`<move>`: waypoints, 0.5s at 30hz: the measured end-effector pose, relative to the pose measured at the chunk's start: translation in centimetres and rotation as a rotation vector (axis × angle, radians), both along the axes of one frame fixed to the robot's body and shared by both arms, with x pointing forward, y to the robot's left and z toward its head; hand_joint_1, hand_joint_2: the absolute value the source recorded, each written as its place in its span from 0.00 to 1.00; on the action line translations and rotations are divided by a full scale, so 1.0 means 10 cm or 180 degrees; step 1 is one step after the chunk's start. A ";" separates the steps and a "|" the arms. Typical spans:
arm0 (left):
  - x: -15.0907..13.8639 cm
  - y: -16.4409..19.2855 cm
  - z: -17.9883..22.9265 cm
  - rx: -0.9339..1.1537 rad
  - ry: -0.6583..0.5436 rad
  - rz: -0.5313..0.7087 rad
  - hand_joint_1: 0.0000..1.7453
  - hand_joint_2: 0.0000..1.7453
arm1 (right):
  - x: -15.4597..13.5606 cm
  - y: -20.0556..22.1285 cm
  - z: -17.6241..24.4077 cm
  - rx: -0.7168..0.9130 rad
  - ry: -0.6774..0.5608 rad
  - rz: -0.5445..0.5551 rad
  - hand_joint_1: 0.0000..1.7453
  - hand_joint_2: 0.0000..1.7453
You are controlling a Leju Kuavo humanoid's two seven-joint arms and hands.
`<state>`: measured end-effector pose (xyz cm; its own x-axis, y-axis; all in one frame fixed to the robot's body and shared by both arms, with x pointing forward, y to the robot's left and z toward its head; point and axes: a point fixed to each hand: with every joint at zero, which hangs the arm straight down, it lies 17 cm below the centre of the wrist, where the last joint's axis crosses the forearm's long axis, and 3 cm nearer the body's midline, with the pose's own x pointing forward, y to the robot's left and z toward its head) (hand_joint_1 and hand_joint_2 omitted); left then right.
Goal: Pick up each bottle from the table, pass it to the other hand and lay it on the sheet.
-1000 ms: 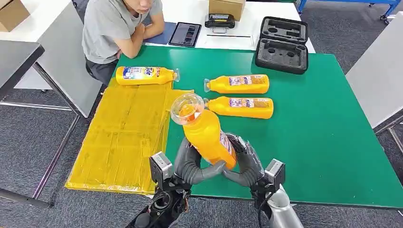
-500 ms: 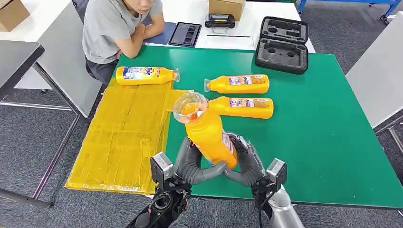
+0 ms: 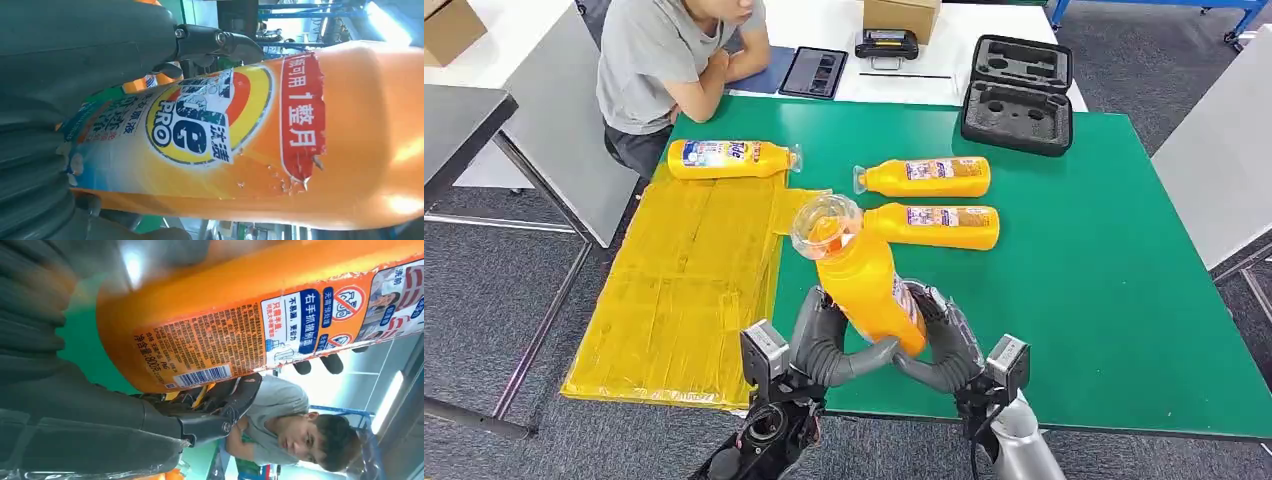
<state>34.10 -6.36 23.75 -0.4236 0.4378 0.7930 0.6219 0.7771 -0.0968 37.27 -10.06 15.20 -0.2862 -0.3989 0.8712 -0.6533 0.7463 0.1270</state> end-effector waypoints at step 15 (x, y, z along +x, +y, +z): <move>-0.03 -0.02 0.01 -0.0040 0.0020 -0.0105 1.00 1.00 | -0.01 -0.01 -0.03 -0.0021 0.0015 -0.0018 1.00 1.00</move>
